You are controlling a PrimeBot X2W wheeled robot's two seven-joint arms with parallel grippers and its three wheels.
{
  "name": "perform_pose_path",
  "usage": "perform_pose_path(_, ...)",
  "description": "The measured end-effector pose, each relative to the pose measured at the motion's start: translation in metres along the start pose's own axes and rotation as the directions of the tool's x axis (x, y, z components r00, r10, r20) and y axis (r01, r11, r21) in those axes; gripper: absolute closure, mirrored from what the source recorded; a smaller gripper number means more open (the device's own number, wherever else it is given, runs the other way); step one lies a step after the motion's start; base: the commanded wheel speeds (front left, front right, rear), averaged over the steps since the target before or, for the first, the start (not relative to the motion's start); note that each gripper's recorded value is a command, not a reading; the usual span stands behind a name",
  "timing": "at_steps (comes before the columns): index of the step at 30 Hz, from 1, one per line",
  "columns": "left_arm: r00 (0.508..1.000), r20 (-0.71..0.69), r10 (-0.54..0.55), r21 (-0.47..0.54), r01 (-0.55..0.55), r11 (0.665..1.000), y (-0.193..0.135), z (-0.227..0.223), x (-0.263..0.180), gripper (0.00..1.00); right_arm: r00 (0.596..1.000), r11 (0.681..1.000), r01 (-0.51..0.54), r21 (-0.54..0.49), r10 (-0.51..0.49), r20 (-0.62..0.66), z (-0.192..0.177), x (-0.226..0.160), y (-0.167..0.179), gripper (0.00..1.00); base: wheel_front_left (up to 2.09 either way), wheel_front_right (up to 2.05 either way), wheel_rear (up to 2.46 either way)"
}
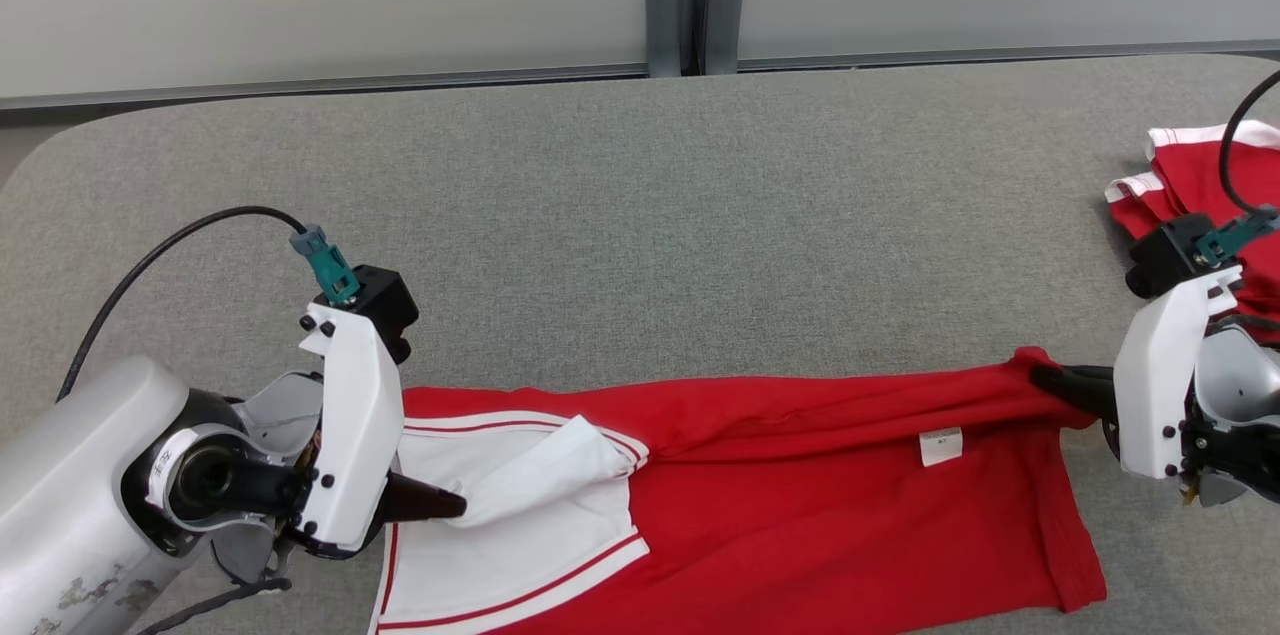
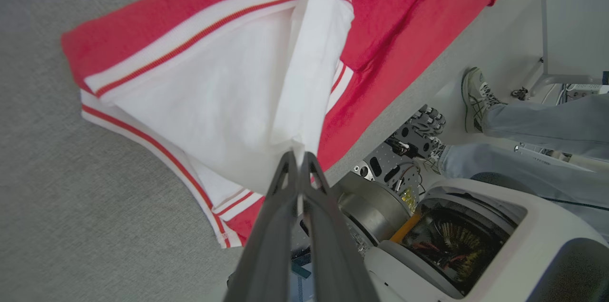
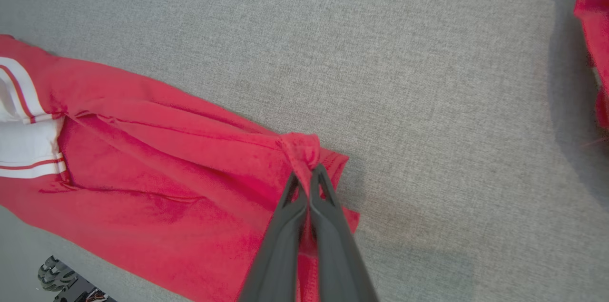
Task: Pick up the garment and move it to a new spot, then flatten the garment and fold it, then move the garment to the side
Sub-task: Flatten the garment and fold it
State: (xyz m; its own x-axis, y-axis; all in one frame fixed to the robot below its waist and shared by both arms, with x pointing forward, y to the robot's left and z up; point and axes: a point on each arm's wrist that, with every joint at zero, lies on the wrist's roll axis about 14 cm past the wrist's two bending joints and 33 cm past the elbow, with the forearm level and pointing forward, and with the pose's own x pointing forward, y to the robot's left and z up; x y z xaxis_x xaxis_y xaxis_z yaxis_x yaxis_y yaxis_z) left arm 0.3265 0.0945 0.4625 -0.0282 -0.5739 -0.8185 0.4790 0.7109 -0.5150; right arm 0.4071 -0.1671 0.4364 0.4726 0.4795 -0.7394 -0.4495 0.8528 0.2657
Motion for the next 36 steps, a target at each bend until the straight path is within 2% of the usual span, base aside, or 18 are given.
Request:
perform_pose_path(5, 0.999, -0.04, -0.034, -0.02, 0.033, 0.999, -0.006, -0.013, 0.003, 1.0, 0.999, 1.0, -0.016, -0.002, 0.016, -0.048, -0.01, 0.0, 0.006, 1.0, 0.0, 0.0, 0.0)
perform_pose_path(21, 0.992, -0.112, -0.05, -0.044, 0.045, 0.998, -0.009, -0.028, 0.008, 1.0, 0.977, 0.999, -0.02, 0.034, 0.027, -0.211, -0.042, -0.001, 0.006, 1.0, 0.0, 0.0, 0.0)
perform_pose_path(22, 0.992, -0.119, -0.05, -0.047, 0.045, 0.998, -0.008, -0.029, 0.009, 1.0, 0.976, 0.999, -0.016, 0.036, 0.023, -0.214, -0.043, -0.001, 0.005, 0.93, 0.0, 0.0, 0.0)
perform_pose_path(24, 0.99, -0.133, -0.046, -0.051, 0.04, 0.998, -0.007, -0.033, 0.012, 1.0, 0.974, 0.999, -0.011, 0.039, 0.019, -0.224, -0.045, 0.0, 0.004, 0.6, 0.0, 0.0, 0.0)
perform_pose_path(25, 0.988, -0.145, -0.044, -0.056, 0.036, 0.998, -0.006, -0.036, 0.014, 1.0, 0.974, 0.999, -0.01, 0.04, 0.018, -0.226, -0.046, 0.0, 0.004, 0.52, 0.0, 0.0, 0.0)
perform_pose_path(26, 0.987, -0.152, -0.044, -0.06, 0.035, 0.998, -0.005, -0.038, 0.015, 0.86, 0.974, 0.999, -0.008, 0.039, 0.016, -0.228, -0.046, 0.0, 0.003, 0.08, 0.0, 0.0, 0.0)
perform_pose_path(27, 0.987, -0.153, -0.04, -0.061, 0.031, 0.998, -0.005, -0.039, 0.016, 0.36, 0.973, 0.999, -0.008, 0.039, 0.017, -0.228, -0.046, 0.001, 0.004, 0.0, 0.0, 0.0, 0.0)
perform_pose_path(28, 0.988, -0.149, -0.038, -0.061, 0.029, 0.998, -0.004, -0.038, 0.017, 0.0, 0.973, 0.999, -0.005, 0.038, 0.014, -0.229, -0.047, 0.001, 0.003, 0.0, 0.0, 0.0, 0.0)
perform_pose_path(36, 0.993, -0.118, -0.029, -0.053, 0.023, 0.998, -0.005, -0.033, 0.017, 0.0, 0.984, 0.999, 0.012, 0.041, -0.005, -0.178, -0.041, 0.001, 0.002, 0.0, 0.0, 0.0, 0.0)
